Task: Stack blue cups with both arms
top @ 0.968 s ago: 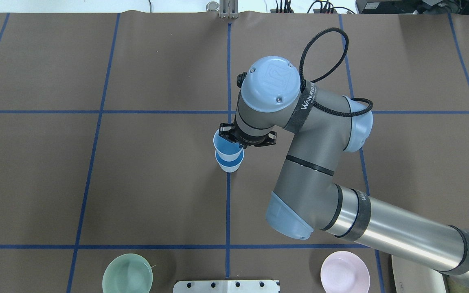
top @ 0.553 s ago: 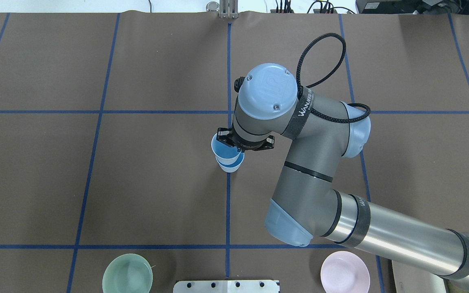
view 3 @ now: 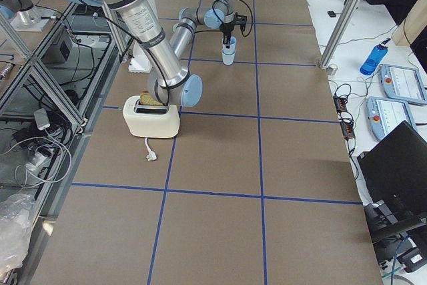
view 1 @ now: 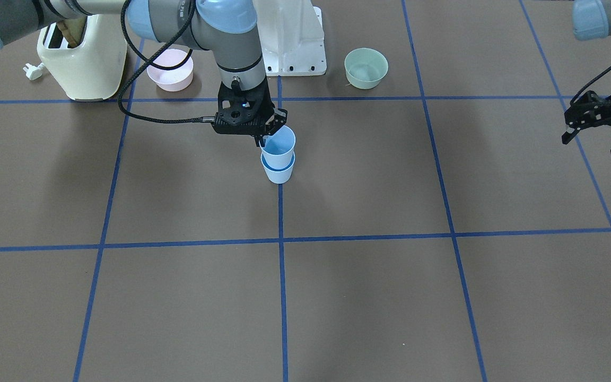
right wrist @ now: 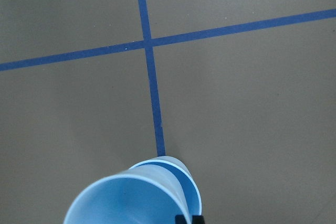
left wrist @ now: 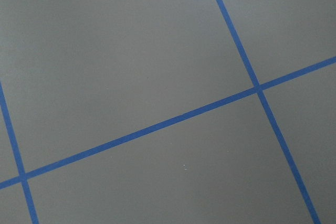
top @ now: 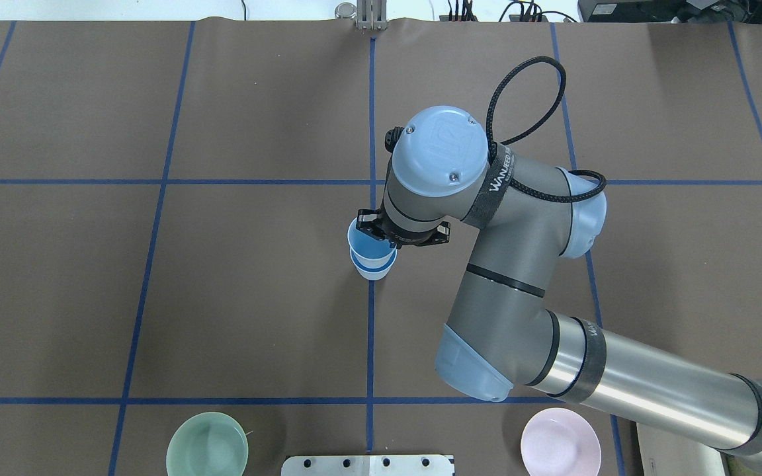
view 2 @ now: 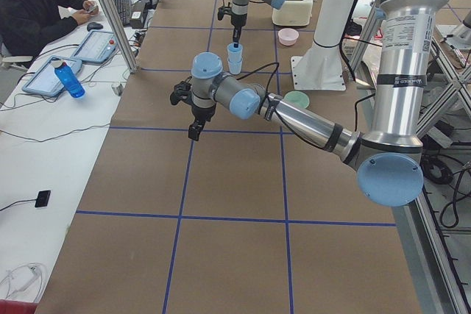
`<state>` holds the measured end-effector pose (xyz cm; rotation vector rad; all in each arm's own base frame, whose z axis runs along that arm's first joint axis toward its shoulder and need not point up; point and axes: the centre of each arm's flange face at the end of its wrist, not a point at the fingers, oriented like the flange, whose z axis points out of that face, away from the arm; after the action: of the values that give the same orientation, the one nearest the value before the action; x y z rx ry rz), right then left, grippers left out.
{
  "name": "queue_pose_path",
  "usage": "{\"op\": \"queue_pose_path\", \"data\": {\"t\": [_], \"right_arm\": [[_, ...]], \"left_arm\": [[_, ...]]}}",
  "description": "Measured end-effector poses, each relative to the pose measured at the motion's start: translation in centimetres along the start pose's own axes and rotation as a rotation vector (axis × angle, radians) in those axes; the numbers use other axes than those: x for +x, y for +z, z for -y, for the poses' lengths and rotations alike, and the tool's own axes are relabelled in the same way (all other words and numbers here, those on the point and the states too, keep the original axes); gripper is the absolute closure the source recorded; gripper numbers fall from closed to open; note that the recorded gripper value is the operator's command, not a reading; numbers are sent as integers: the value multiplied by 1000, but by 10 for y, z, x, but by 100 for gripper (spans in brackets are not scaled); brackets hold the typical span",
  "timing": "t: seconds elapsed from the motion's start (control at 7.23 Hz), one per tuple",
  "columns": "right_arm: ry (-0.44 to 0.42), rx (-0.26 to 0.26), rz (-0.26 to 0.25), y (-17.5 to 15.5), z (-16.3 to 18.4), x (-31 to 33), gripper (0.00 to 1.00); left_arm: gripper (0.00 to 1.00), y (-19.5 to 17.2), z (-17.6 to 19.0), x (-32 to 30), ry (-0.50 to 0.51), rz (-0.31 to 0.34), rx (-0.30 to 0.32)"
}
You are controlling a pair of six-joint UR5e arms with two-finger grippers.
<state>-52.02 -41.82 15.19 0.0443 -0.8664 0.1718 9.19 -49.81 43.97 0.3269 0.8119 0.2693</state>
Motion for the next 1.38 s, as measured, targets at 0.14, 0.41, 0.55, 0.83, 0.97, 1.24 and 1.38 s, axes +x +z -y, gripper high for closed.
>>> {"op": "queue_pose_path", "data": {"t": [0.14, 0.41, 0.55, 0.83, 0.97, 1.24, 1.38], "right_arm": [[-1, 1, 2, -1, 0, 0, 76], [-4, 4, 7, -3, 1, -2, 0], [-8, 6, 9, -5, 3, -1, 0], [-8, 13, 10, -8, 8, 1, 0], [-5, 19, 11, -12, 16, 4, 0], [-40, 57, 0, -29, 61, 31, 0], [-88, 65, -15, -41, 97, 65, 0]], "left_arm": [[3, -1, 0, 1, 0, -1, 1], [3, -1, 0, 1, -1, -1, 1], [3, -1, 0, 1, -1, -1, 1], [3, -1, -1, 1, -2, -1, 0], [3, 0, -1, 0, -2, 0, -1], [3, 0, -2, -1, -2, 0, -1], [3, -1, -2, -1, -2, -4, -2]]}}
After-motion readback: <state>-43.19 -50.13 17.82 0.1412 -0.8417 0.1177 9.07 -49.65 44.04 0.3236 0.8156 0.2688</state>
